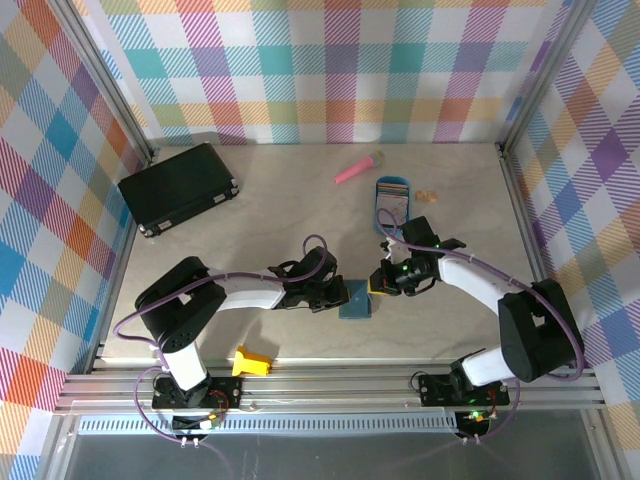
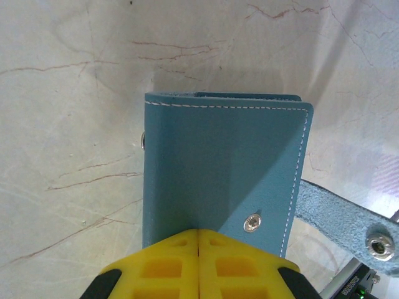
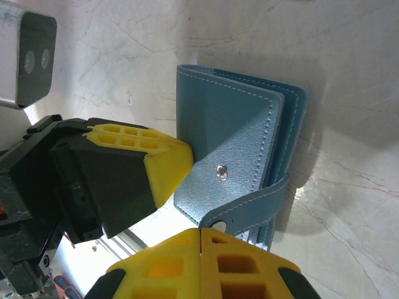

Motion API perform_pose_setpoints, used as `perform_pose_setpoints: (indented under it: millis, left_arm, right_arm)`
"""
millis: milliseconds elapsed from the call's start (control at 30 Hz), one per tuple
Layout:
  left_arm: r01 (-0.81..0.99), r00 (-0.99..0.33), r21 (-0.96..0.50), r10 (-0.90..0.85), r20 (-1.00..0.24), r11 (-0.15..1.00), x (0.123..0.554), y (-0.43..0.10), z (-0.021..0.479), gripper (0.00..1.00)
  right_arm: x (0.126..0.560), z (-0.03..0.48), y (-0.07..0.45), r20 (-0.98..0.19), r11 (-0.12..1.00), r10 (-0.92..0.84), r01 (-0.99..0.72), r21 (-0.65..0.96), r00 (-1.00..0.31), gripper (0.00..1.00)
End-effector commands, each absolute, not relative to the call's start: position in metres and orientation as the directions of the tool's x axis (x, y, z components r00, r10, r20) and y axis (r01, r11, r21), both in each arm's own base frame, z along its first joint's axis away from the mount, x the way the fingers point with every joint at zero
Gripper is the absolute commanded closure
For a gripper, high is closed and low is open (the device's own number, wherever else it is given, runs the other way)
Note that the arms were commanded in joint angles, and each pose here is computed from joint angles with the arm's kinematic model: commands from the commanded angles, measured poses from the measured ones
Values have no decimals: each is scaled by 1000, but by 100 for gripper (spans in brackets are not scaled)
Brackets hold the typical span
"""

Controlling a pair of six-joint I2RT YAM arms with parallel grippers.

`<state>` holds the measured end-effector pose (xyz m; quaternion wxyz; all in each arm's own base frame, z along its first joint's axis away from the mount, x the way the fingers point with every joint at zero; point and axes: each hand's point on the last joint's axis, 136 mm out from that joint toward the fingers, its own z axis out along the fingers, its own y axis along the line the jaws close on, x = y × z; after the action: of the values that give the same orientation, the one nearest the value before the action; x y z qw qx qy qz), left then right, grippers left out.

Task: Put the credit cards into the card holder

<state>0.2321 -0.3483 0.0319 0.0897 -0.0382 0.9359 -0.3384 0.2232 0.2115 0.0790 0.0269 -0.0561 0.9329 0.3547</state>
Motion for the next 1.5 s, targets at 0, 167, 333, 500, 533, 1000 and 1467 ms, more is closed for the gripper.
perform_pose_setpoints:
  millis: [0, 167, 333, 500, 533, 1000, 1467]
  left_arm:
    - [-40, -985, -603, -133, -111, 797, 227, -339, 14, 93]
    - [-39, -984, -610, -135, -113, 792, 227, -340, 15, 93]
    - [-41, -984, -614, -138, -113, 788, 227, -340, 15, 93]
    - [-40, -984, -617, -138, -111, 786, 227, -341, 15, 93]
    - [-41, -984, -616, -137, -110, 786, 227, -340, 14, 93]
    - [-42, -985, -621, -138, -107, 783, 227, -342, 15, 93]
    - [-46, -985, -622, -140, -104, 782, 226, -341, 14, 93]
  right_arm:
    - [230, 91, 228, -113, 703, -110, -158, 694, -987, 100]
    - [227, 79, 234, -82, 730, -148, -165, 663, -986, 100]
    - [228, 65, 234, -39, 769, -152, -143, 623, -988, 100]
    - [227, 55, 234, 1, 791, -153, -122, 600, -988, 100]
    - [227, 53, 235, 7, 792, -154, -119, 598, -988, 100]
    - [225, 45, 245, 27, 771, -183, -126, 624, -983, 100]
    - [225, 36, 246, 58, 777, -160, -89, 623, -985, 100]
